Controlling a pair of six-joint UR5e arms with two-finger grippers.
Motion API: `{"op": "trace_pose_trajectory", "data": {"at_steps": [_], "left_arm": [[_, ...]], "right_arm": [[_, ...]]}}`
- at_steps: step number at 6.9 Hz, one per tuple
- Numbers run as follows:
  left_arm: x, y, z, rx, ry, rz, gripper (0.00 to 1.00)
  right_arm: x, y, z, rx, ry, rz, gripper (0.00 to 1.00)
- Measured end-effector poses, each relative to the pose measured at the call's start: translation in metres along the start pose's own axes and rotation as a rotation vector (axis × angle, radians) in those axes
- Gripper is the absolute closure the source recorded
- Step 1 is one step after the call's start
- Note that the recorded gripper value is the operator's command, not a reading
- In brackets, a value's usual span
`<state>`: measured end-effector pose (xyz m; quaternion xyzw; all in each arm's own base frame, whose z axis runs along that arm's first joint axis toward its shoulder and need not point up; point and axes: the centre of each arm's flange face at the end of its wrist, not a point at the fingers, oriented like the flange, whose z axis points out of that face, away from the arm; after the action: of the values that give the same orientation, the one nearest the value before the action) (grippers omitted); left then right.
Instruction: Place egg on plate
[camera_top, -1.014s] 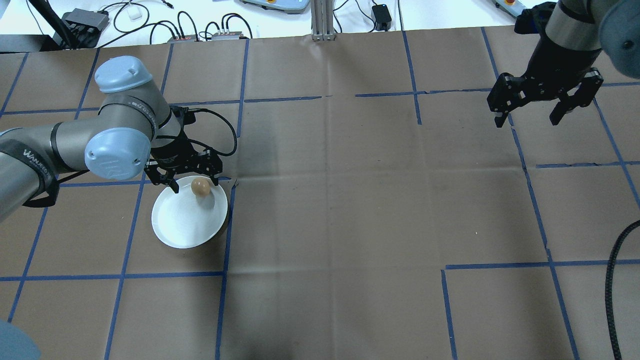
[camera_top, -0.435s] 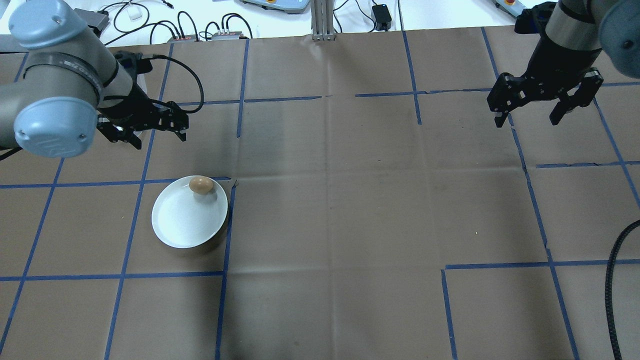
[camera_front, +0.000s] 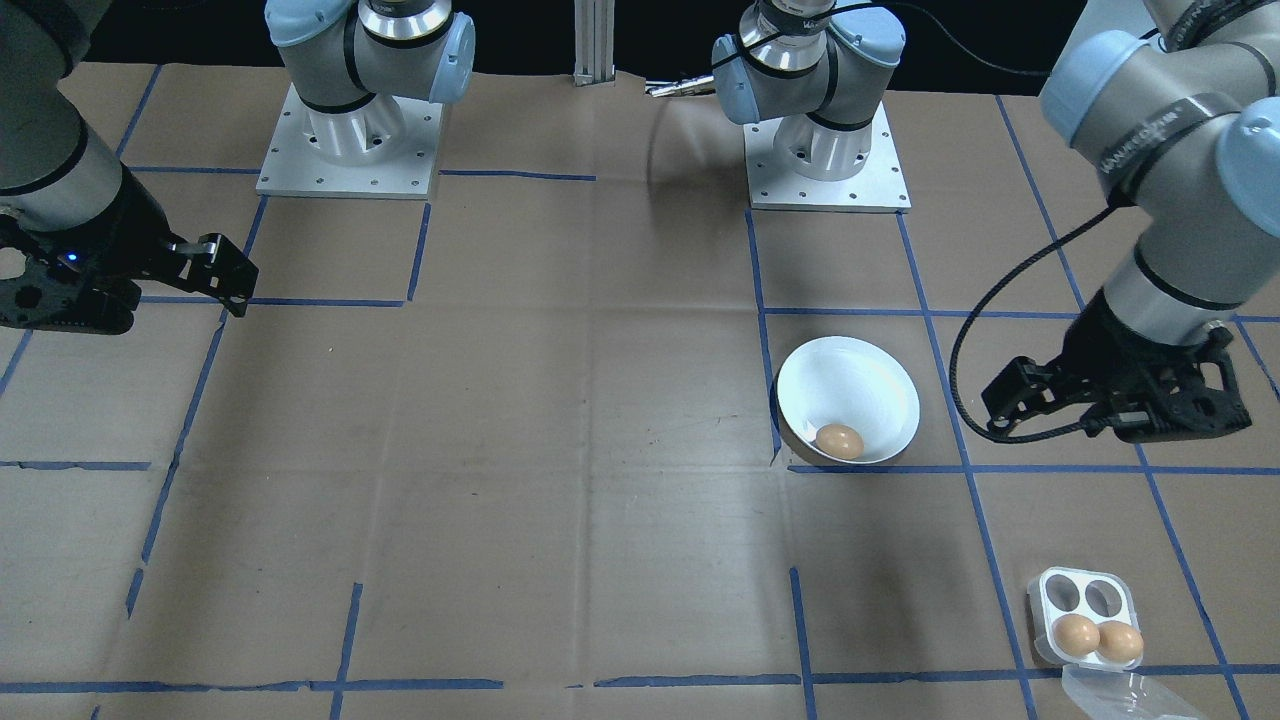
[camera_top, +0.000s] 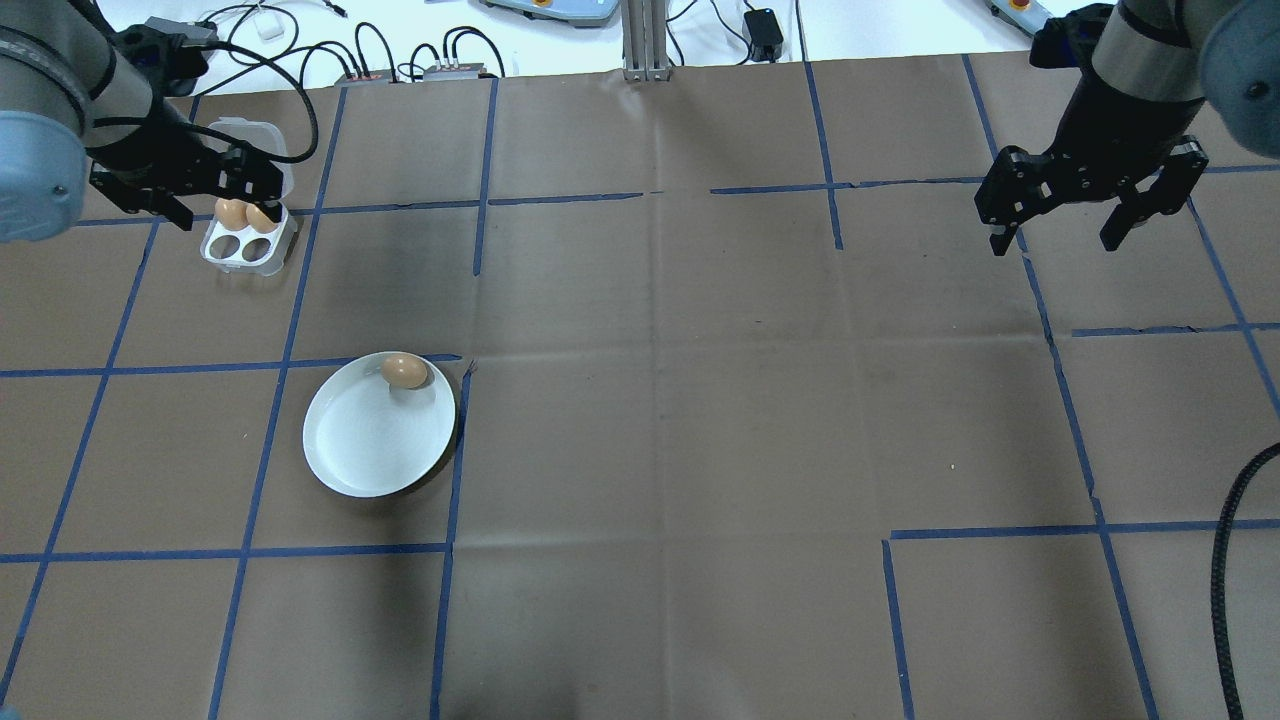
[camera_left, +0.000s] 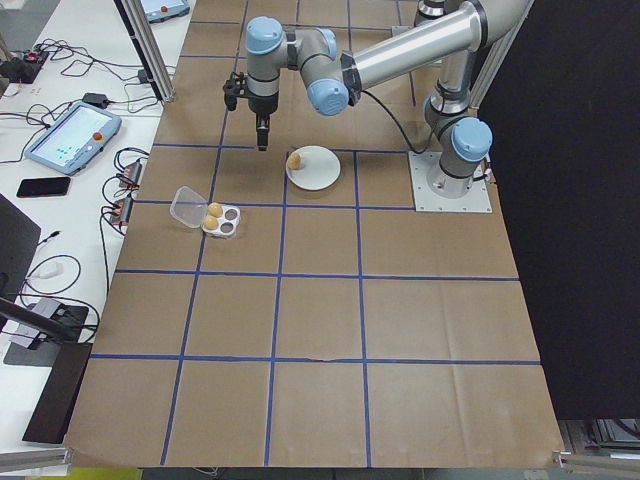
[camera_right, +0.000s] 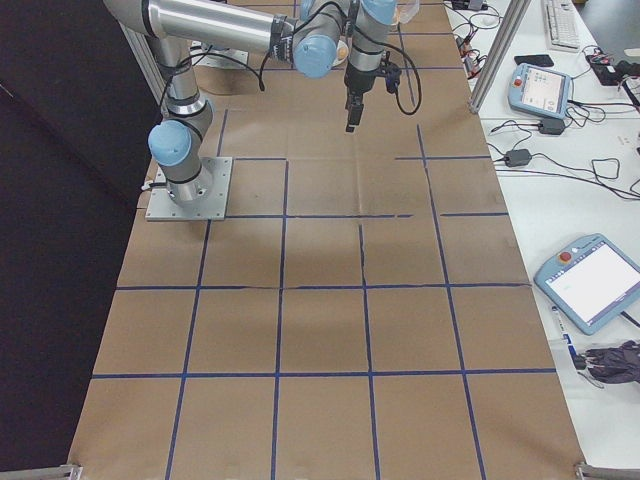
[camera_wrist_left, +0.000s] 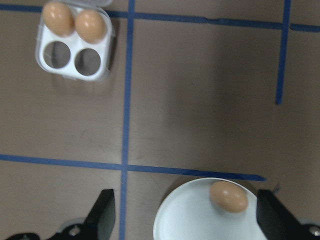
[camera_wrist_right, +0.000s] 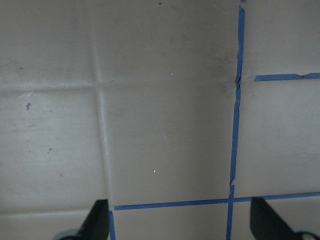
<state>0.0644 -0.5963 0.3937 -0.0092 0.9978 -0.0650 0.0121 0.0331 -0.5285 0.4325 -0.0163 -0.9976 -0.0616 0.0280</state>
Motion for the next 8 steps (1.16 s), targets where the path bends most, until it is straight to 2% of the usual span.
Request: {"op": "trace_pose_trajectory", "data": {"at_steps": [1, 3, 4, 6, 8], "left_arm": [[-0.029, -0.016, 0.005, -0.002, -0.014, 0.078, 0.01], [-0.069, -0.049, 0.027, -0.061, -0.063, 0.264, 0.01], [-0.080, -0.068, 0.036, -0.087, -0.066, 0.353, 0.01], [-0.097, -0.108, 0.053, -0.112, -0.052, 0.532, 0.00], [-0.106, -0.128, 0.072, -0.126, -0.027, 0.719, 0.01]], "right_arm": [[0.000, 0.000, 0.000, 0.000, 0.000, 0.000, 0.00], [0.000, 0.000, 0.000, 0.001, -0.001, 0.000, 0.00], [0.000, 0.000, 0.000, 0.001, 0.000, 0.000, 0.00], [0.000, 0.000, 0.000, 0.000, 0.000, 0.000, 0.00], [0.000, 0.000, 0.000, 0.000, 0.000, 0.000, 0.00]]}}
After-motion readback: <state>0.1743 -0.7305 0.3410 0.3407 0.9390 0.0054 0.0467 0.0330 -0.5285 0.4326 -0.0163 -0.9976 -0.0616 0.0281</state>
